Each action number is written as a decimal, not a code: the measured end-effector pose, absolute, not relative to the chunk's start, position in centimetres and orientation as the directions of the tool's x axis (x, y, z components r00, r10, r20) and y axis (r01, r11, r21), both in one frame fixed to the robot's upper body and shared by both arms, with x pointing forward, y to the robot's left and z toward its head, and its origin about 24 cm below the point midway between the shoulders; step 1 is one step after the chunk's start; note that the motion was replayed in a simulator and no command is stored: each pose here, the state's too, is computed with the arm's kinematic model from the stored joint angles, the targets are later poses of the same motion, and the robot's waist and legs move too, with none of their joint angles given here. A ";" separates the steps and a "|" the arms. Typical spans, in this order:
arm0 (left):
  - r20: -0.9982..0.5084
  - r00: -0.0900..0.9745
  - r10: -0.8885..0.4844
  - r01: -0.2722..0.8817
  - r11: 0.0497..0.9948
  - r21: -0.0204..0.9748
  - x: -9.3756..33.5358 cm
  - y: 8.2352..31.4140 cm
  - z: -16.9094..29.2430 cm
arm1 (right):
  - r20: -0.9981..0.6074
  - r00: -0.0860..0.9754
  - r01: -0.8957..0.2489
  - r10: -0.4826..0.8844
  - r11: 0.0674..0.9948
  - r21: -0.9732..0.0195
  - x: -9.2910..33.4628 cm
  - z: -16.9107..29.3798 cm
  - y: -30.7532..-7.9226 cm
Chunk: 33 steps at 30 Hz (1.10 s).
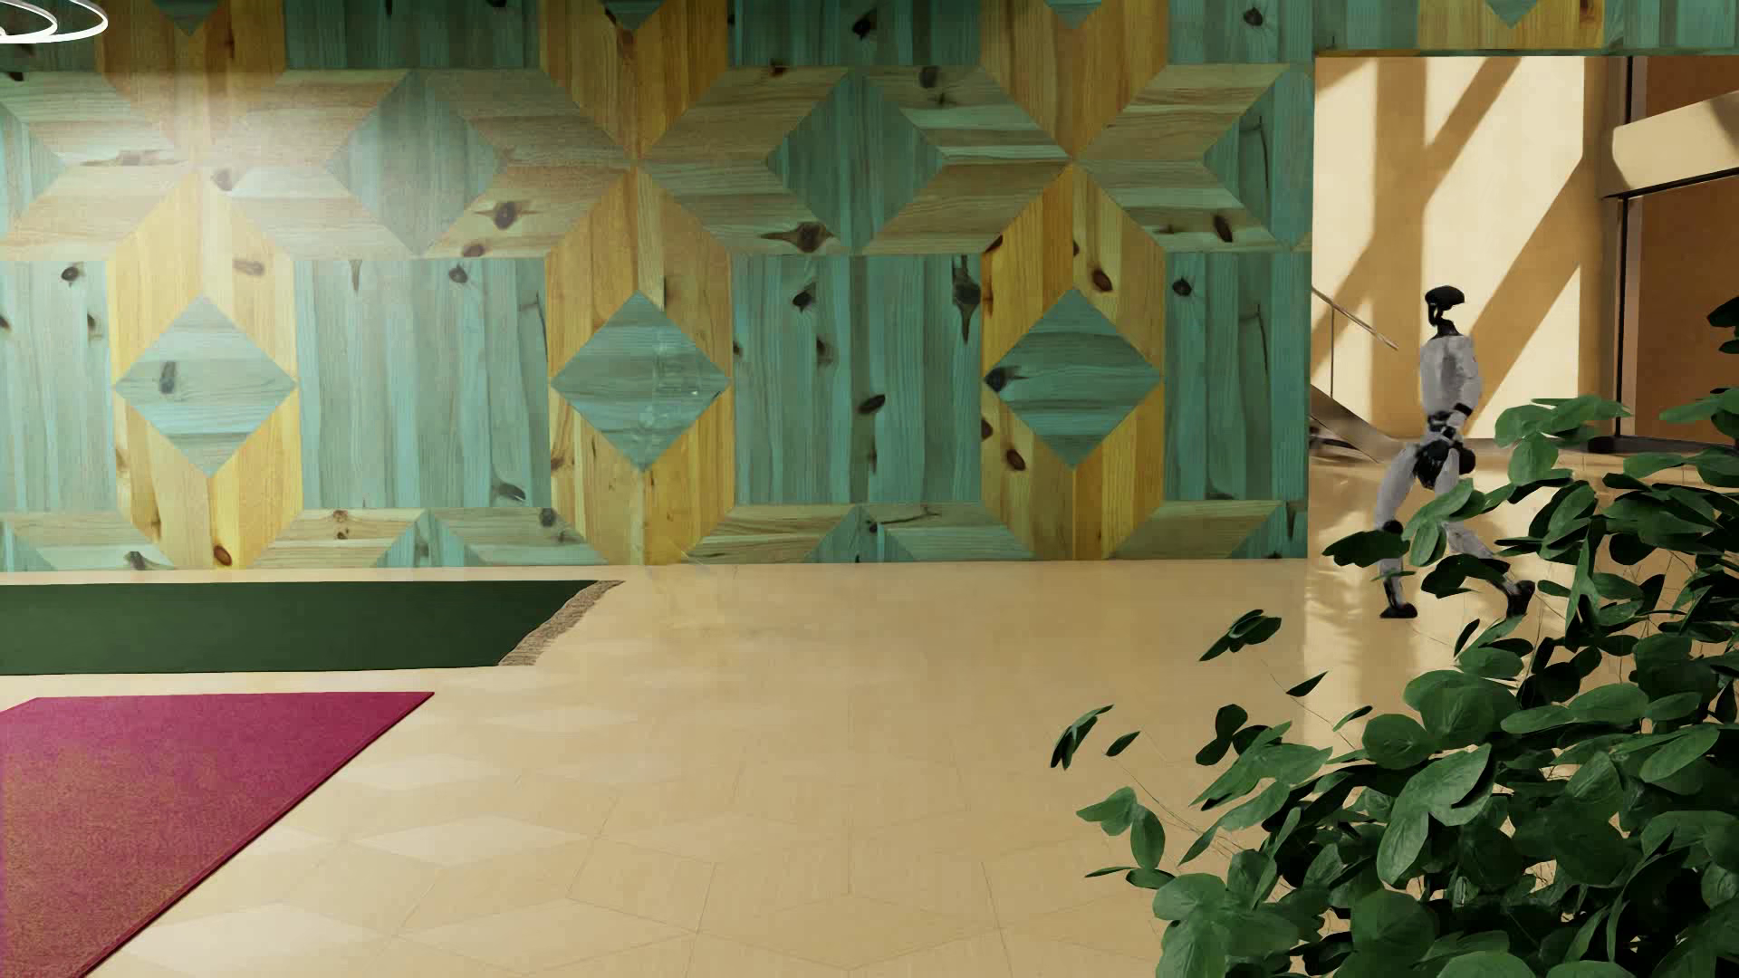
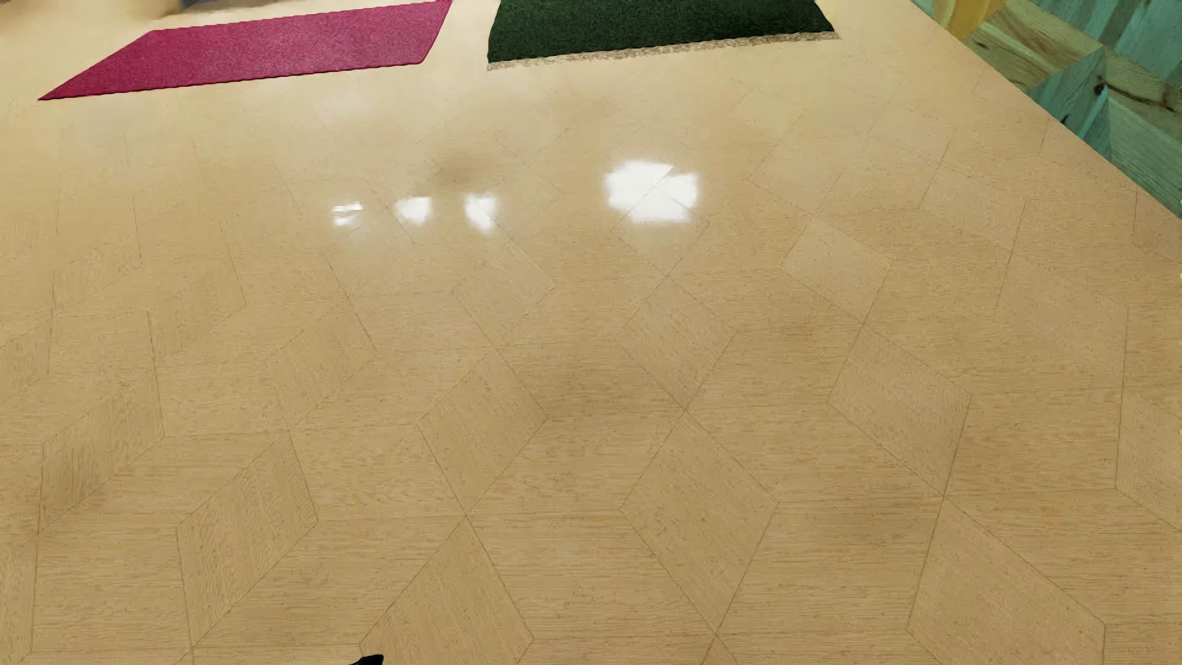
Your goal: Go forward
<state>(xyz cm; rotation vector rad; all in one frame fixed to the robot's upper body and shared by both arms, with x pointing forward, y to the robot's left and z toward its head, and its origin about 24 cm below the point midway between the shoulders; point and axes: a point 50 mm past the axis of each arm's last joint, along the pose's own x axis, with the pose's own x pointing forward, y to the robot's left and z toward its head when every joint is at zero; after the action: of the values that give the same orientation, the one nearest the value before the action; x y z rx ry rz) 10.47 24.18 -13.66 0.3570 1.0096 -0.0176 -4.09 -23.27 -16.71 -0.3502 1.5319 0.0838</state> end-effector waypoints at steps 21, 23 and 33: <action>-0.962 0.258 0.083 0.366 0.914 0.177 1.0 22.2 -16.2 | -0.929 0.348 -0.313 -0.125 0.919 -0.241 5.9 -15.9 -23.3; -0.936 0.338 0.096 0.350 0.911 0.220 3.6 23.0 -15.6 | -0.949 0.290 -0.328 -0.124 0.919 -0.220 3.8 -16.3 -23.1; -0.840 0.527 0.128 0.250 0.922 0.297 10.4 24.1 -13.7 | -0.988 0.067 -0.370 -0.137 0.917 -0.152 -3.4 -16.8 -22.9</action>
<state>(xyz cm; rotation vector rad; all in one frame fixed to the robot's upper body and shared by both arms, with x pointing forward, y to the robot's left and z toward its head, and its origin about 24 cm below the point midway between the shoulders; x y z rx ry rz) 10.43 24.13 -13.72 0.4098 1.0204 -0.0754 -3.39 -22.92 -16.78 -0.4151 1.5071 0.1830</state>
